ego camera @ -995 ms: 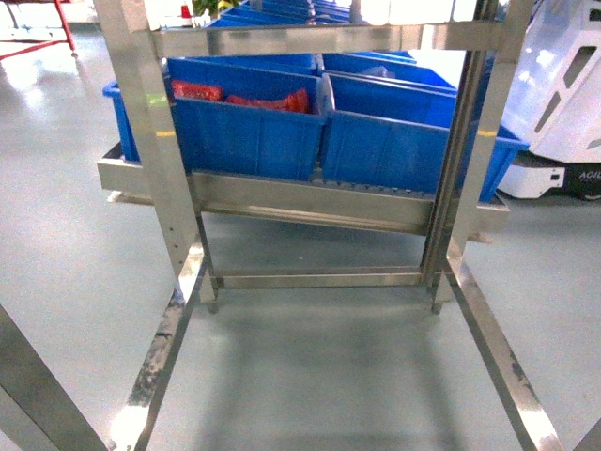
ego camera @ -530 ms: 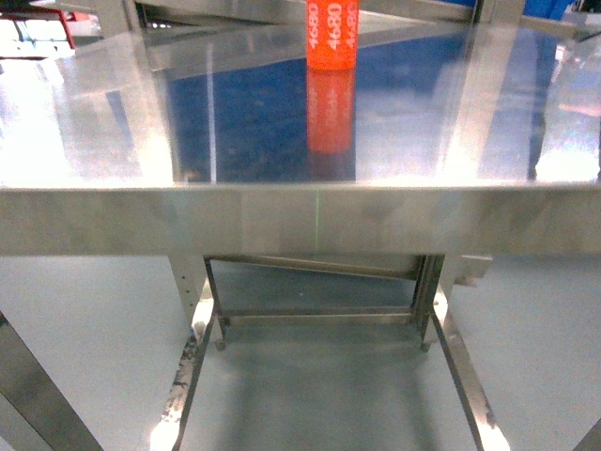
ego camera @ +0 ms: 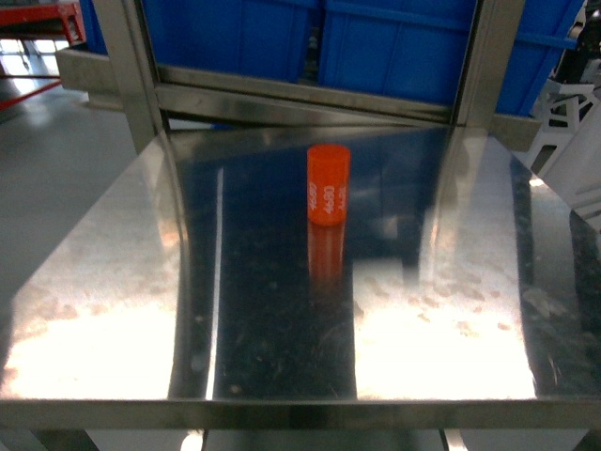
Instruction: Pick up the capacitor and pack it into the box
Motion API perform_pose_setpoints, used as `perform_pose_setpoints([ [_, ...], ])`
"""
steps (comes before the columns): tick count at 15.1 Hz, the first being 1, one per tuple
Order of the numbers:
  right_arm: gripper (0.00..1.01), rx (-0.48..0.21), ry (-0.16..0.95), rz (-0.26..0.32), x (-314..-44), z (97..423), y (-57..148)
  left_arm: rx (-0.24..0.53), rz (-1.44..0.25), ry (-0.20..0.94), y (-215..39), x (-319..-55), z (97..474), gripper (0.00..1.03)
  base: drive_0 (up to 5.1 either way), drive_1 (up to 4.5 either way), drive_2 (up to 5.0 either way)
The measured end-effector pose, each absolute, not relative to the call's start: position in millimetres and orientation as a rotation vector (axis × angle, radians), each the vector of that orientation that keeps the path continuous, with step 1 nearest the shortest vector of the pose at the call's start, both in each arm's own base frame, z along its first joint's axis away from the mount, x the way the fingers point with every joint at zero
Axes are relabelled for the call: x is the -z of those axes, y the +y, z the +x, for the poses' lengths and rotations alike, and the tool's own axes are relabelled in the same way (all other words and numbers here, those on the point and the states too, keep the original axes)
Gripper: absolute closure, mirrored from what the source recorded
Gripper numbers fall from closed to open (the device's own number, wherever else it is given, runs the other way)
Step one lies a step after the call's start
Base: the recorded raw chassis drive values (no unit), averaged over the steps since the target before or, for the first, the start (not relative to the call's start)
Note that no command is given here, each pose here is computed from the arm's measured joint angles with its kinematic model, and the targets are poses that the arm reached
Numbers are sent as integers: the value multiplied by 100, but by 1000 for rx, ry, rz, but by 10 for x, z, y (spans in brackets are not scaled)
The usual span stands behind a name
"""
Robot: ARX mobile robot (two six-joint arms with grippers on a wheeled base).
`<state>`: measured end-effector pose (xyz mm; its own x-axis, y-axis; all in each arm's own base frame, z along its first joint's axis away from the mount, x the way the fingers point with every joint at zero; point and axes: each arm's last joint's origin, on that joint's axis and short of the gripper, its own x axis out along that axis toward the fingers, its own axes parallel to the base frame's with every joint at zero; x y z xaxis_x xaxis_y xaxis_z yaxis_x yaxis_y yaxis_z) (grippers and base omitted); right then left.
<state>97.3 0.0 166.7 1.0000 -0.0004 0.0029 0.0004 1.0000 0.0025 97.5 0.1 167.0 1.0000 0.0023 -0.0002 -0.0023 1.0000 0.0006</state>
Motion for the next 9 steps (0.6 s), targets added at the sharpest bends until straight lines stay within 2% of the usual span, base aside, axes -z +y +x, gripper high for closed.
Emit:
perform_pose_setpoints([
  [9, 3, 0, -1, 2, -1666, 973, 0, -1, 1, 1, 1, -1669, 976, 5, 0, 0, 0],
])
